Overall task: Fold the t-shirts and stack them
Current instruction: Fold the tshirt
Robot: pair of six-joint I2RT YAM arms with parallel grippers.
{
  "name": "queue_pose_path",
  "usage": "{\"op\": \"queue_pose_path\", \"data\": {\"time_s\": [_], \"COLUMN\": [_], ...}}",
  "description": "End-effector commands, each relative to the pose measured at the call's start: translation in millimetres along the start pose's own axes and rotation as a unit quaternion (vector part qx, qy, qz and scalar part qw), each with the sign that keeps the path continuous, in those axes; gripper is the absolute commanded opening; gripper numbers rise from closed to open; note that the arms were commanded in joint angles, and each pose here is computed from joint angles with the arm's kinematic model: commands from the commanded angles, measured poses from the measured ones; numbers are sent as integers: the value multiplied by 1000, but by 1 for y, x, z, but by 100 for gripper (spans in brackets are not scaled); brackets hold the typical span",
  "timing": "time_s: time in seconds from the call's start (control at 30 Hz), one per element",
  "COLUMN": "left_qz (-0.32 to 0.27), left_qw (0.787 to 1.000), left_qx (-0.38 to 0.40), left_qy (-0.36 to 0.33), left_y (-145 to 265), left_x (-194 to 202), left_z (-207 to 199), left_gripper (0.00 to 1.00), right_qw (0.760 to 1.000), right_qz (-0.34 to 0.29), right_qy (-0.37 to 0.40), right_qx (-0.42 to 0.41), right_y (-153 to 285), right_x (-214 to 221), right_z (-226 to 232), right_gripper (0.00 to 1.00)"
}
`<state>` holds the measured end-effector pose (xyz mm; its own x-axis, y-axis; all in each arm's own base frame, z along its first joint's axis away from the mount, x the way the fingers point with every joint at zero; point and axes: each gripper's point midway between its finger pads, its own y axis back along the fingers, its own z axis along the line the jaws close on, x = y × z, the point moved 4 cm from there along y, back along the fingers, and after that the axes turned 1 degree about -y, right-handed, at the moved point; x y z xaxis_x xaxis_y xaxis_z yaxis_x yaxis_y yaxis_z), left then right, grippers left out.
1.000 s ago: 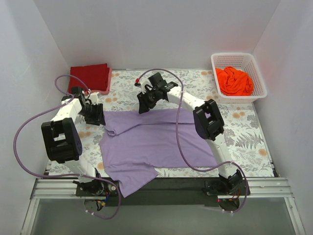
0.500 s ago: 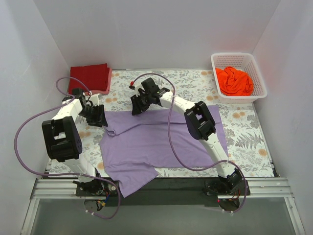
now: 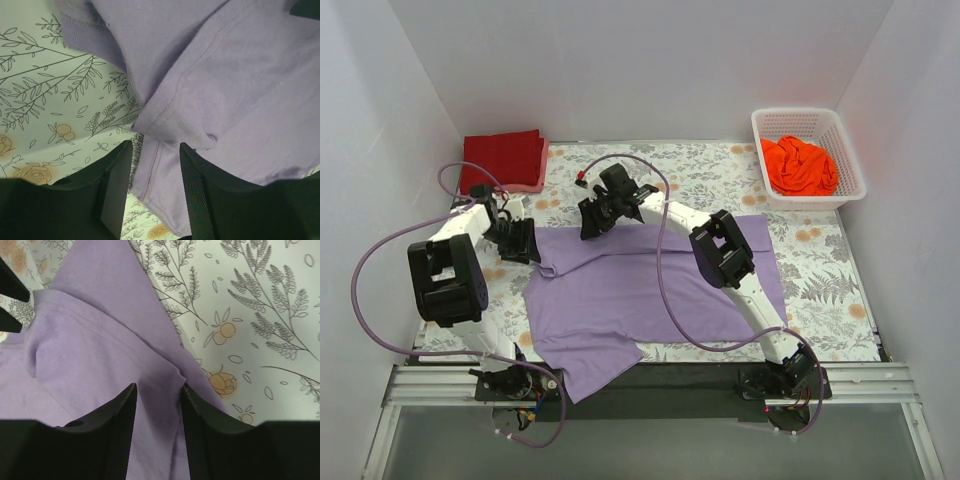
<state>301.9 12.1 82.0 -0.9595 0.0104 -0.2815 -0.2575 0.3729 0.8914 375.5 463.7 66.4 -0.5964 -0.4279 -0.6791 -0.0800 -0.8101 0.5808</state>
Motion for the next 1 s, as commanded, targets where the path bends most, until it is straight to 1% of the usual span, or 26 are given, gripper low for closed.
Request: {"op": "queue_pose_path", "data": {"time_s": [0.0,0.13,0.23,0.33,0.43,0.47,0.53,0.57,0.63,0.67,0.7,0.73,0.83,0.97], "left_qz": [-6,-7,-11,-23,-33,-35,-40,-40,-40,-40,-40,-39,-45,-59], "left_qw": [1000,1000,1000,1000,999,999,999,999,999,999,999,999,999,998], "left_qx": [-8,2,6,5,3,7,11,15,18,19,19,19,14,11], "left_qy": [3,7,10,5,1,-1,-3,-2,-1,0,0,-1,-9,-30], "left_y": [-5,-9,-10,-6,-3,-2,-1,-1,0,0,0,1,9,24], "left_x": [-4,-9,-15,-22,-27,-29,-31,-31,-32,-31,-31,-31,-31,-30], "left_z": [6,8,9,7,8,7,5,4,3,3,2,2,0,-7], "left_gripper": [42,43,41,39,35,34,29,27,22,19,16,9,0,0], "right_qw": [999,999,999,999,999,999,999,999,999,998,998,998,997,996], "right_qz": [-30,-31,-30,-30,-34,-36,-36,-36,-35,-36,-38,-40,-43,-44], "right_qy": [19,18,18,17,21,22,25,26,27,27,29,30,34,44], "right_qx": [-18,-20,-23,-27,-29,-30,-28,-29,-29,-32,-33,-34,-46,-67], "right_y": [-1,-4,-4,-2,0,1,2,3,5,7,10,12,19,38], "right_x": [-21,-20,-20,-21,-23,-25,-25,-25,-24,-25,-27,-29,-33,-34], "right_z": [10,10,10,12,15,16,16,16,17,18,20,20,27,41], "right_gripper": [46,46,41,34,25,20,15,10,3,1,1,1,1,1]}}
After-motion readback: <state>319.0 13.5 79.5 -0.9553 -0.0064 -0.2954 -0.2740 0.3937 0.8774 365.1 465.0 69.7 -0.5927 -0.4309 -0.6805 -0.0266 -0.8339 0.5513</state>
